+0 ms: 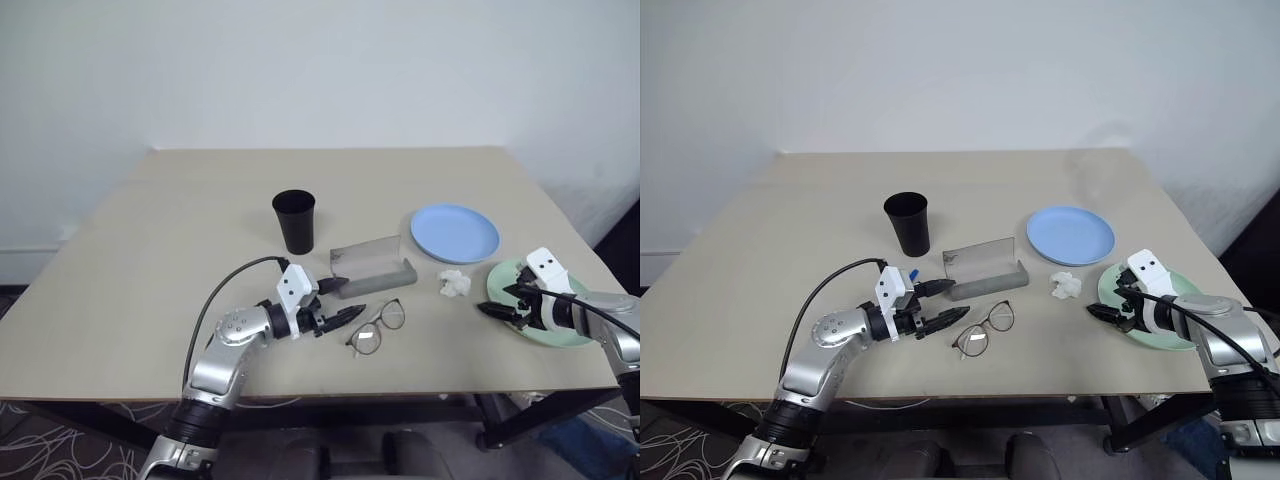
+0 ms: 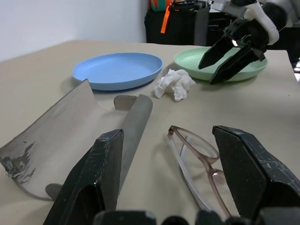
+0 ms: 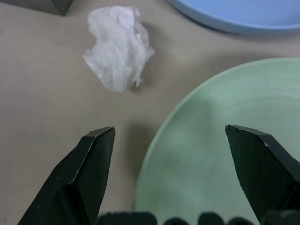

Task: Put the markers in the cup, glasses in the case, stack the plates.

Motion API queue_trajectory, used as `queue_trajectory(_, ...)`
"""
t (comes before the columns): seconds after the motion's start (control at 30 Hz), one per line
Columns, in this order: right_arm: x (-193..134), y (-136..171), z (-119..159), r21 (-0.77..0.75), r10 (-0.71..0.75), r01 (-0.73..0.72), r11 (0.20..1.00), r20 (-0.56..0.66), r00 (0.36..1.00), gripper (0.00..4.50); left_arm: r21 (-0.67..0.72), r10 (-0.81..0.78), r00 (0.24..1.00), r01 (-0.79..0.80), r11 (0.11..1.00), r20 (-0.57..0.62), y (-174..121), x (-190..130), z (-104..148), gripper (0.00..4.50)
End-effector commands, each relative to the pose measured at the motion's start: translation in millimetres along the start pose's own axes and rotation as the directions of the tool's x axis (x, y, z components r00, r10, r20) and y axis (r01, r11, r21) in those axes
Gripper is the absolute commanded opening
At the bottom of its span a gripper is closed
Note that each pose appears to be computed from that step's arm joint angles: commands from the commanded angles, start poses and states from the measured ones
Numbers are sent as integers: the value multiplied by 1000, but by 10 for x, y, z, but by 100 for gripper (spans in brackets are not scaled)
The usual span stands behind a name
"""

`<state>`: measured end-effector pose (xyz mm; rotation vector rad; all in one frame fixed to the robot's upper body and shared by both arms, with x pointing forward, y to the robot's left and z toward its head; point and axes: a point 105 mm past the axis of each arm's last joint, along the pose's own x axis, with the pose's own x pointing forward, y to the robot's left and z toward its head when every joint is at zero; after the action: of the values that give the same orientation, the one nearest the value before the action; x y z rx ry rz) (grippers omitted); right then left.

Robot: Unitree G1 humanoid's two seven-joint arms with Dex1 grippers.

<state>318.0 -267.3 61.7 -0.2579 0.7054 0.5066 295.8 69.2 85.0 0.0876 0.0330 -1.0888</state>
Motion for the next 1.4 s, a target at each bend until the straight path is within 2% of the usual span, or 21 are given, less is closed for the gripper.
queue_trajectory(0.03,-54,-85,118,-33,-54,54,998,-6,999,409,44,-9,999,6,999,49,22,43,169,319)
queue_trajectory(0.13,-55,-98,96,-46,-72,70,996,-39,997,356,44,-8,999,6,999,51,20,48,169,324)
queue_trajectory(0.37,-77,-74,94,-61,-85,81,995,-73,994,118,42,-9,999,7,999,54,11,64,166,324)
queue_trajectory(0.5,-91,-89,122,-68,-104,99,993,-70,992,6,43,-9,998,6,999,57,15,70,169,324)
queue_trajectory(0.67,-109,-265,154,-108,-212,204,973,-72,975,3,45,-5,998,3,999,59,24,73,171,324)
queue_trajectory(0.77,-125,-491,172,-127,-328,318,940,-66,942,3,47,-5,998,2,999,58,26,78,166,324)
queue_trajectory(0.93,-99,-658,346,-166,-401,397,903,11,916,3,48,-6,998,3,999,58,29,88,163,324)
queue_trajectory(1.07,-80,-726,596,-226,-416,434,872,127,901,3,50,-4,998,1,999,60,37,96,168,324)
queue_trajectory(1.2,-31,-609,996,-326,-315,406,854,299,901,3,52,-1,998,-2,999,60,56,97,167,324)
queue_trajectory(1.4,150,-280,1304,-415,-50,212,884,368,929,3,63,32,997,-37,997,67,126,106,185,324)
